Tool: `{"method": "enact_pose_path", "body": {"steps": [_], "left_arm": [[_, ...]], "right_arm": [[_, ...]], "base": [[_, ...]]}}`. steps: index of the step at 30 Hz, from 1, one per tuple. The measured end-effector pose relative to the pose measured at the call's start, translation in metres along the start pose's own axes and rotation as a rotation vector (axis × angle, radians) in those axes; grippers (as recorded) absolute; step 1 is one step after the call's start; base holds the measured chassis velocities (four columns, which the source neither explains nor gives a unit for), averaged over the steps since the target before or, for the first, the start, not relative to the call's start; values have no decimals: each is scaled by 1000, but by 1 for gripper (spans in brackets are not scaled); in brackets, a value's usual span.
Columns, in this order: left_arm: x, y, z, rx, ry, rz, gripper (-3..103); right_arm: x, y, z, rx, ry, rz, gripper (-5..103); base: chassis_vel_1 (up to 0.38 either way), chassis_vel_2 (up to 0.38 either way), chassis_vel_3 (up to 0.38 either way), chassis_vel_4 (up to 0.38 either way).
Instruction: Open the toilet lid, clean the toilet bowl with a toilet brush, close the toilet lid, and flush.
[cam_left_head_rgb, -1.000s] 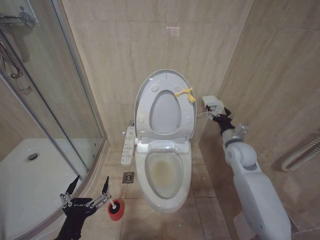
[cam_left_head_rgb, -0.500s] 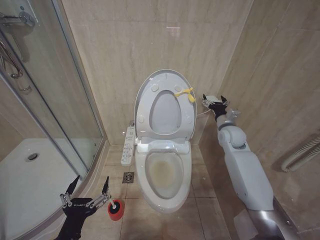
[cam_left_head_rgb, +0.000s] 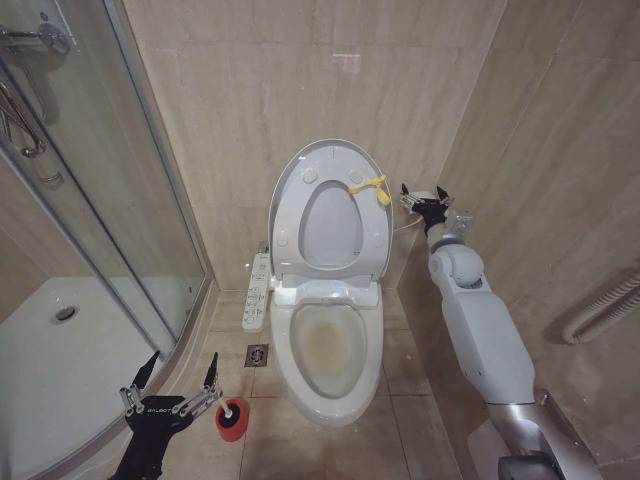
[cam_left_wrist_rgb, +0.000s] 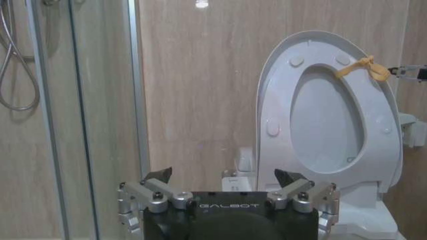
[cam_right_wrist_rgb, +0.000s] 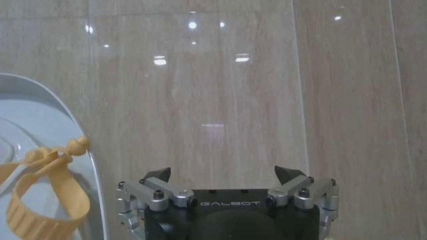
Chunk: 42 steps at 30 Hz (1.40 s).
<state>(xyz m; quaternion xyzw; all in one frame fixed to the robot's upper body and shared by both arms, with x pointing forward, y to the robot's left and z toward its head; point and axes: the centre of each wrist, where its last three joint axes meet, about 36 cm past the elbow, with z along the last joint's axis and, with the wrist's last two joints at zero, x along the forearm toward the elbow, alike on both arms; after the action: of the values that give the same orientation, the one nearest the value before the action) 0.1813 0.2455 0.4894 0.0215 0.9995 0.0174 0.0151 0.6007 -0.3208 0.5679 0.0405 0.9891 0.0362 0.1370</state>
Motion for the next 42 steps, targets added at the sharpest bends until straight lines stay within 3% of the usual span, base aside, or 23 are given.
{"method": "enact_pose_path", "body": {"steps": [16,42], "left_arm": [[0,0,0,0,0,0,100],[0,0,0,0,0,0,100]], "right_arm": [[-3,0,-1,5,-7,0,100],[-17,43,7,43,-20,-43,100]], "base": [[-65,63,56,-63],[-11,16,13,-13]]}}
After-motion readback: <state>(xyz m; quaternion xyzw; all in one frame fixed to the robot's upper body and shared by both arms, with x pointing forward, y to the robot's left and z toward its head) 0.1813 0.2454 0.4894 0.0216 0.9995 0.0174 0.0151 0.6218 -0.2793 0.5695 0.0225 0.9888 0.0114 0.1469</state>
